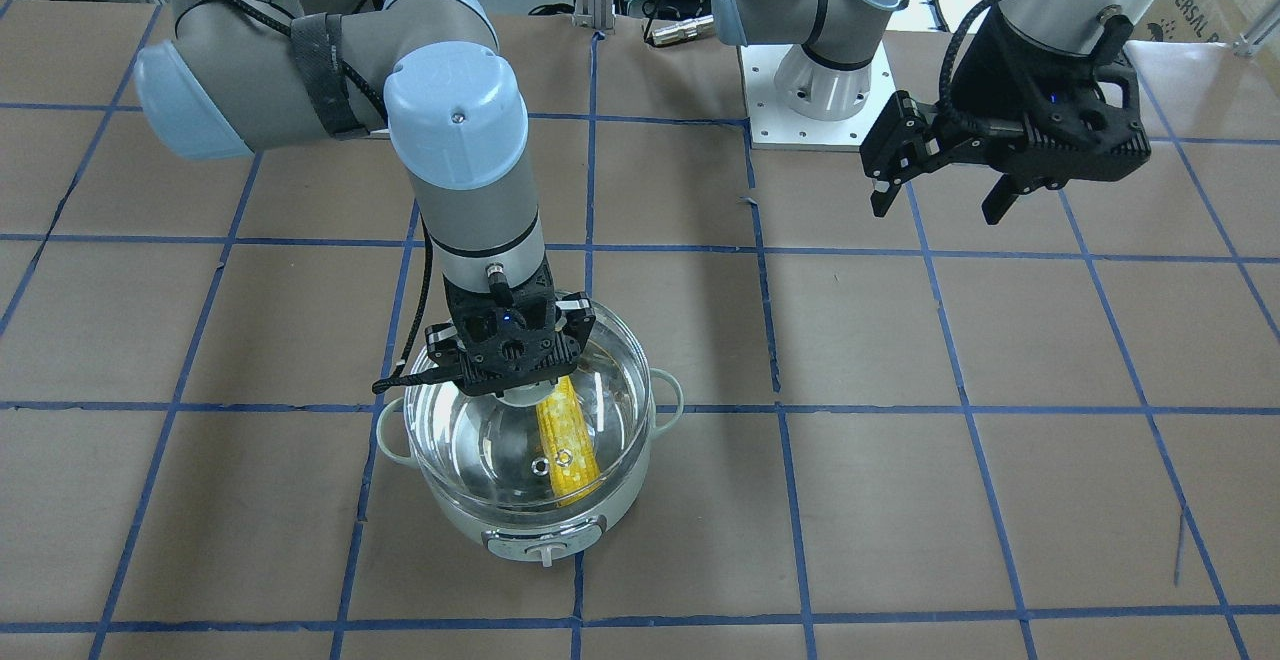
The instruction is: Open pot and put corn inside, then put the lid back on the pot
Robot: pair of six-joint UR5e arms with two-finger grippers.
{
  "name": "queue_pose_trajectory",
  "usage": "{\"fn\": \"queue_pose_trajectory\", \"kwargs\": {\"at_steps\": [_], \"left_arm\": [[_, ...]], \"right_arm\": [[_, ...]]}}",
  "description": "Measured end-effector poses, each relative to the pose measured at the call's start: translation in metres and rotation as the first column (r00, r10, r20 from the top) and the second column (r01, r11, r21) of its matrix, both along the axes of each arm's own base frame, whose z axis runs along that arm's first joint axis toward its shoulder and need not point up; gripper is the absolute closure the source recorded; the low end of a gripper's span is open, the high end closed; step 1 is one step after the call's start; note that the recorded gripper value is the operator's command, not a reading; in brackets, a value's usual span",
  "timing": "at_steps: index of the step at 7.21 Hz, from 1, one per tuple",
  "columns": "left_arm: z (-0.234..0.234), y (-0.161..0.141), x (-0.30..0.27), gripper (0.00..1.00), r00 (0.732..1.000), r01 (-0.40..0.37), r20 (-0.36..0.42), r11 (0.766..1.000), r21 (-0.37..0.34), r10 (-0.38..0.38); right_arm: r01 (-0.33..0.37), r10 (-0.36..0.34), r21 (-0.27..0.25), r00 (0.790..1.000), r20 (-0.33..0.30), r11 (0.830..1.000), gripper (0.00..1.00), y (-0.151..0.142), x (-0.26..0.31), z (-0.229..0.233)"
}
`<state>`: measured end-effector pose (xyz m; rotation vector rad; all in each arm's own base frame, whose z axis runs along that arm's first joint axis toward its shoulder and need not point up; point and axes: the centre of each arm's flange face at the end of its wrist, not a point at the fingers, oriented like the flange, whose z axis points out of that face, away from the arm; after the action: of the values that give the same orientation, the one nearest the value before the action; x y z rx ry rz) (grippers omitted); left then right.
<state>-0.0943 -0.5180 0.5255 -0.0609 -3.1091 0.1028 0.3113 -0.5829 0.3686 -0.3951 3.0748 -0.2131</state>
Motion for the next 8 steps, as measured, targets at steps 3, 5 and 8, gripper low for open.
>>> {"fn": "queue_pose_trajectory", "kwargs": {"at_steps": [3, 5, 8], "left_arm": [[-0.018, 0.014, -0.003, 0.0, 1.0, 0.0, -0.007, 1.0, 0.025, 0.0], [-0.033, 0.018, -0.005, 0.0, 1.0, -0.001, -0.026, 0.999, 0.035, 0.002], [-0.04, 0.017, -0.005, 0.0, 1.0, 0.001, -0.029, 1.0, 0.029, 0.0]], "right_arm": [[0.0, 0.0, 0.003, 1.0, -0.005, 1.0, 0.61, -0.013, 0.004, -0.007], [0.0, 0.0, 0.005, 1.0, -0.005, 1.0, 0.61, -0.014, 0.004, -0.008], [-0.001, 0.001, 0.01, 1.0, -0.003, 1.0, 0.62, -0.015, 0.005, -0.011]]}}
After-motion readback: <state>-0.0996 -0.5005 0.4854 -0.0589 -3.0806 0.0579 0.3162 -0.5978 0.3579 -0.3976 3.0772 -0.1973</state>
